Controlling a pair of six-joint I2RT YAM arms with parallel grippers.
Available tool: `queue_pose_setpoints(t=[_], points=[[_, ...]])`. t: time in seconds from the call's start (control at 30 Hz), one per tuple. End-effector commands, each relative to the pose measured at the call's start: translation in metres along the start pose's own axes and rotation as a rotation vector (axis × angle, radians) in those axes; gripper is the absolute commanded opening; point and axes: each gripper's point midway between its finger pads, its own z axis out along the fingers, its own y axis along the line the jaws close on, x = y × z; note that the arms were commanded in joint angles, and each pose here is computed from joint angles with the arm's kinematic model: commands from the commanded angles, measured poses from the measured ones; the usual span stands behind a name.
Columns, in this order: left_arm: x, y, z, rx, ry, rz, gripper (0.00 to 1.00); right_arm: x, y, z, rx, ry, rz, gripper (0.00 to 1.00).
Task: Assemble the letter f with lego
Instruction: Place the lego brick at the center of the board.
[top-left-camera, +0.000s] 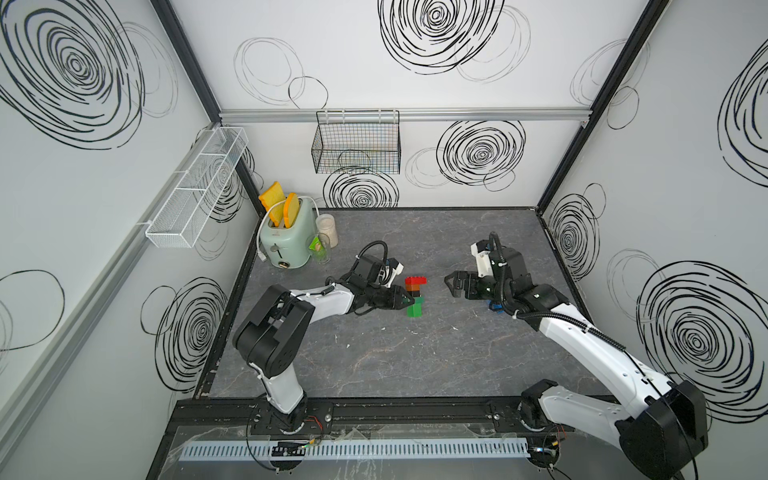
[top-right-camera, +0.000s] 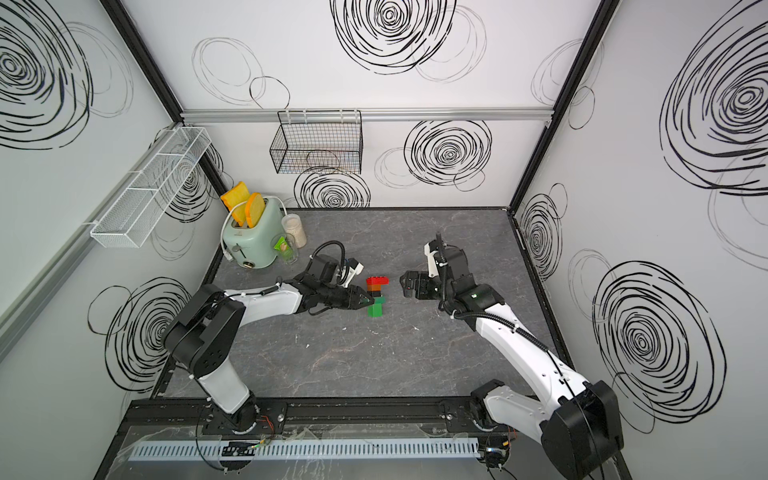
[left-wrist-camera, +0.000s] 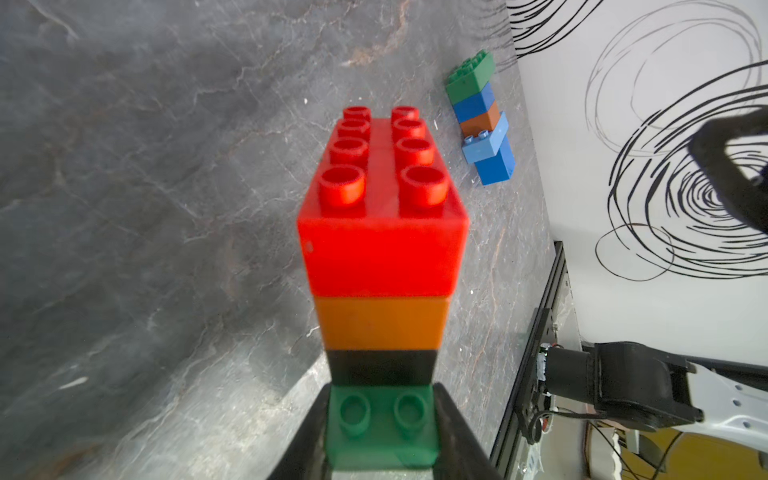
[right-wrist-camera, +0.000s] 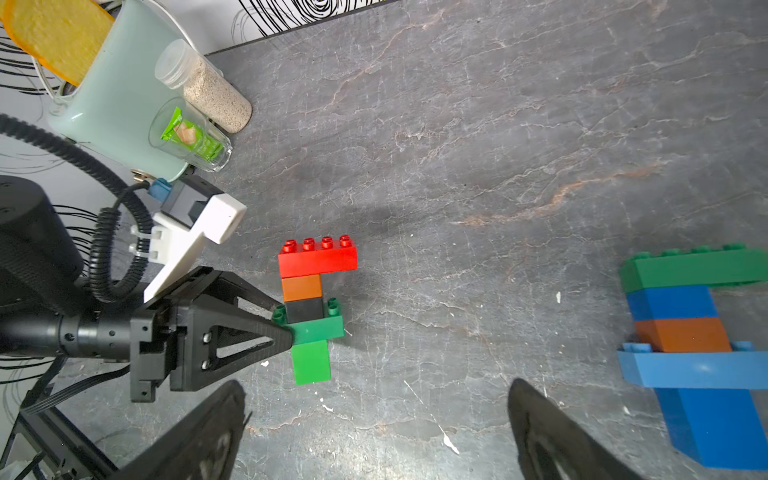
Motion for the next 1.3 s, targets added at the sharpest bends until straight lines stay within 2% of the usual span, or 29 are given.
queue_pose_setpoints(t=[0.0, 0.37, 0.9, 1.0, 1.1, 1.13, 1.17, 1.27], points=[[-0.026, -0.014, 0.001, 0.069, -0.049, 0.003, 0.31, -0.004, 0.001, -0.003, -0.012, -0.034, -0.008, 0.99], [-0.019, 0.014, 0.014, 0.006, -0.022, -0.061, 0.35, 0.001, -0.001, 0.003, -0.020, -0.015, -0.012, 0.99], [-0.021, 0.041, 0.009, -0.113, -0.040, -0.093, 0.49, 0.004, 0.000, 0.010, -0.030, 0.005, -0.013, 0.99], [-0.036, 0.050, -0.009, -0.216, -0.110, -0.075, 0.52, 0.002, -0.002, 0.010, -0.021, -0.002, -0.007, 0.99], [-0.064, 0.041, -0.045, -0.341, -0.220, 0.013, 0.68, -0.010, -0.005, 0.010, 0.001, -0.056, 0.002, 0.99], [-0.076, 0.035, -0.063, -0.384, -0.271, 0.037, 0.79, -0.016, -0.006, 0.011, 0.007, -0.078, 0.007, 0.99], [-0.089, 0.031, -0.084, -0.434, -0.332, 0.056, 0.99, -0.022, -0.010, 0.013, 0.013, -0.096, 0.014, 0.99], [-0.120, 0.033, -0.156, -0.580, -0.539, 0.048, 0.98, -0.036, -0.028, 0.030, -0.008, -0.097, 0.097, 0.99]])
